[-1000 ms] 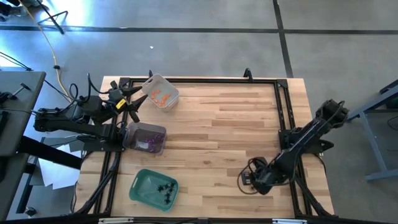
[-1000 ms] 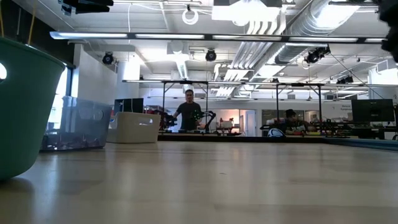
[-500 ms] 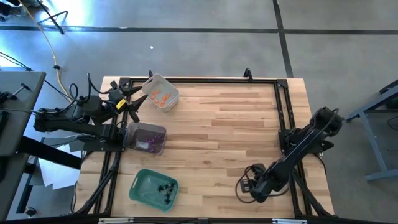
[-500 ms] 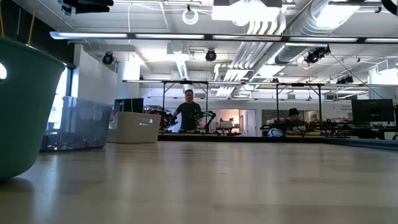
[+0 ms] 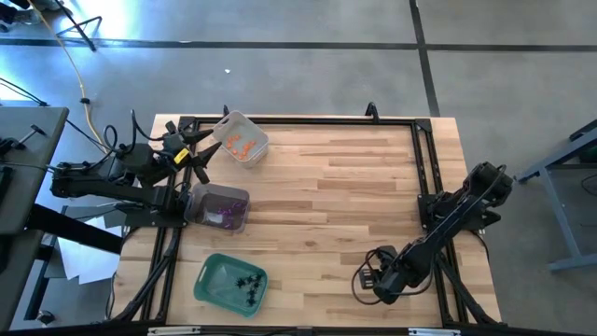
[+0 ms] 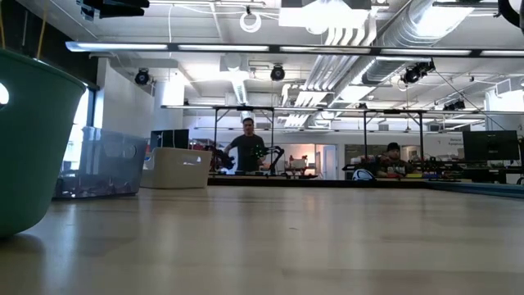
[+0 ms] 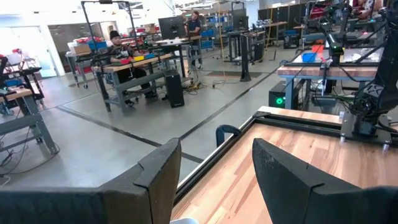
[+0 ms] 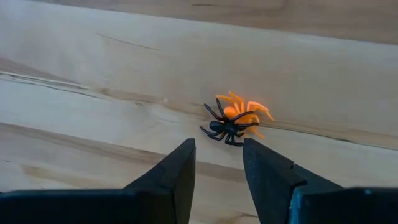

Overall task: Sort Halloween decoration
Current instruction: Put the black spider into the green bin

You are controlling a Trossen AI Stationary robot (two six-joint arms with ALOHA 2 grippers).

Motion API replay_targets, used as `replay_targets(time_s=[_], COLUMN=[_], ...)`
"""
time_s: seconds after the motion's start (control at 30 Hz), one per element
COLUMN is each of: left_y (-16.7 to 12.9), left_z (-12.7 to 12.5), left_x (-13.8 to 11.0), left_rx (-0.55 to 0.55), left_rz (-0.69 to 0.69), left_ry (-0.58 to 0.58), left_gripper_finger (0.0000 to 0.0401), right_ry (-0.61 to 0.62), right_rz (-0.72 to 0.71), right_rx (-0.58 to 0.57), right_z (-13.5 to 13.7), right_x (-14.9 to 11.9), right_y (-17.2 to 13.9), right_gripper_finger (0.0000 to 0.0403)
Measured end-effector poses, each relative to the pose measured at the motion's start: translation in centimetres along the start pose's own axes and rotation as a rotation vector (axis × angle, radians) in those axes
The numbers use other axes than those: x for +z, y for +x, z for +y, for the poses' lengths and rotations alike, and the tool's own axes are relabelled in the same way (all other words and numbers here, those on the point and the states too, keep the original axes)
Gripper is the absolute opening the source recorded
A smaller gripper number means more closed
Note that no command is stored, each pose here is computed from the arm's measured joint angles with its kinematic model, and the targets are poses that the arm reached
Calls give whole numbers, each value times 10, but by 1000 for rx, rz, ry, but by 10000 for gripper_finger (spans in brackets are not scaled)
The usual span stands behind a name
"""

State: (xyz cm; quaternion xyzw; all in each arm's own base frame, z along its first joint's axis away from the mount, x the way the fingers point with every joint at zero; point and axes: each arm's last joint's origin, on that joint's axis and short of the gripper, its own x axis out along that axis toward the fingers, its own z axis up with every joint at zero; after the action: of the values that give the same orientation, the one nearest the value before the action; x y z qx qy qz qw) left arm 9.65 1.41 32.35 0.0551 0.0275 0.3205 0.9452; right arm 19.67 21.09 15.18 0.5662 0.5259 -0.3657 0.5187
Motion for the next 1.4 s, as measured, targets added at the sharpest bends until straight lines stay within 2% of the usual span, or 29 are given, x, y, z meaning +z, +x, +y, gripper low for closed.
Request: replay_targets(time_s=[0.47,0.97,1.13,1.4], left_y=[0,0,0,0], left_z=[0,0,0,0], left_x=[0,0,0,0], left_rx=[0,0,0,0], left_rz=[0,0,0,0], left_ry=[0,0,0,0], left_gripper_finger=[186,186,186,186], right_ry=[1,-4,-7,-20], right_rz=[0,5,8,-6], right_rx=[-36,-33,-18,66], right_z=[1,1,1,3], right_x=[-1,-1,-2,-1], right_y=[16,17,14,-5], right_gripper_finger=[128,20,4,3])
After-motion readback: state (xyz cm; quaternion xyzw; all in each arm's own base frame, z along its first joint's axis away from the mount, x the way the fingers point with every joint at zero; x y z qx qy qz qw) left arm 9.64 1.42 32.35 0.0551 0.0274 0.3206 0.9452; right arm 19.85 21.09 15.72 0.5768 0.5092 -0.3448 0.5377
